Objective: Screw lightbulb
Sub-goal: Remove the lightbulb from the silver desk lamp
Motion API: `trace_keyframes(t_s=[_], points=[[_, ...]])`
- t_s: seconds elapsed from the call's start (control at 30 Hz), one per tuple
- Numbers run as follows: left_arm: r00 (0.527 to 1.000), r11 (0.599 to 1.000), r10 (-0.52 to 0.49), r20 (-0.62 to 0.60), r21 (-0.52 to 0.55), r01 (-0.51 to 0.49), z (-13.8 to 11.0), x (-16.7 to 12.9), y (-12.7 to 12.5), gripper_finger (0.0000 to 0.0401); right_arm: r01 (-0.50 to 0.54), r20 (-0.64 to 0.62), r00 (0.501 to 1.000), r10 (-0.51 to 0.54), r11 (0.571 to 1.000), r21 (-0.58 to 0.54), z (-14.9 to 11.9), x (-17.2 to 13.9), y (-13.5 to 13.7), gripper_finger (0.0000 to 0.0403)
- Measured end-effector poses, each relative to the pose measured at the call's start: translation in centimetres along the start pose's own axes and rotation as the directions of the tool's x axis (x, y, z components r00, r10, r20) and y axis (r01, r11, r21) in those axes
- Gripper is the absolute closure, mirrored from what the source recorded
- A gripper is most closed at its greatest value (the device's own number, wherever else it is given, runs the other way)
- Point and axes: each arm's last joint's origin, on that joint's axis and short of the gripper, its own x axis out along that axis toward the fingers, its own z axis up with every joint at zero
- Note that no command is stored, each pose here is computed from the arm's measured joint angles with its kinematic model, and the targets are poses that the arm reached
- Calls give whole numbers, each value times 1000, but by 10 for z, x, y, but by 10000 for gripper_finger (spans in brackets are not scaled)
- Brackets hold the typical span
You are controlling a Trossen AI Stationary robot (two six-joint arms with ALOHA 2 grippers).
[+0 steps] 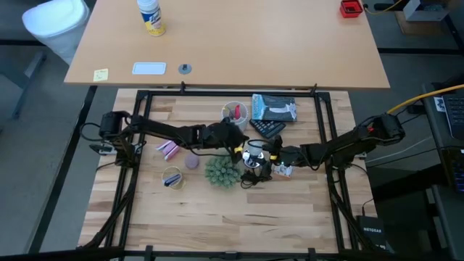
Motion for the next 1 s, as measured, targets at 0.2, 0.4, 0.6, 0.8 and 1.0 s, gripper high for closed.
trace_keyframes(t_s=[0.2, 0.4, 0.6, 0.8, 1.0], points=[[995, 996, -91, -37, -27, 90, -6, 5, -1, 400, 3, -1, 1000, -3, 1000, -1, 0, 0, 0, 134], [990, 991, -135, -36, 11, 136, -8, 1, -15, 400, 51, 13, 999, -51, 999, -4, 0, 0, -2, 134], [979, 982, -183, -85, 21, 185, -13, -2, -25, 400, 78, 16, 997, -77, 997, -4, -1, 0, -3, 134], [980, 980, -194, -49, 26, 196, -10, -3, -29, 400, 96, 24, 995, -96, 995, -2, -1, 0, -3, 134], [998, 1000, 0, 58, 19, -2, 1, 1, -11, 400, 72, 15, 997, -72, 997, -2, -1, 0, -3, 134]])
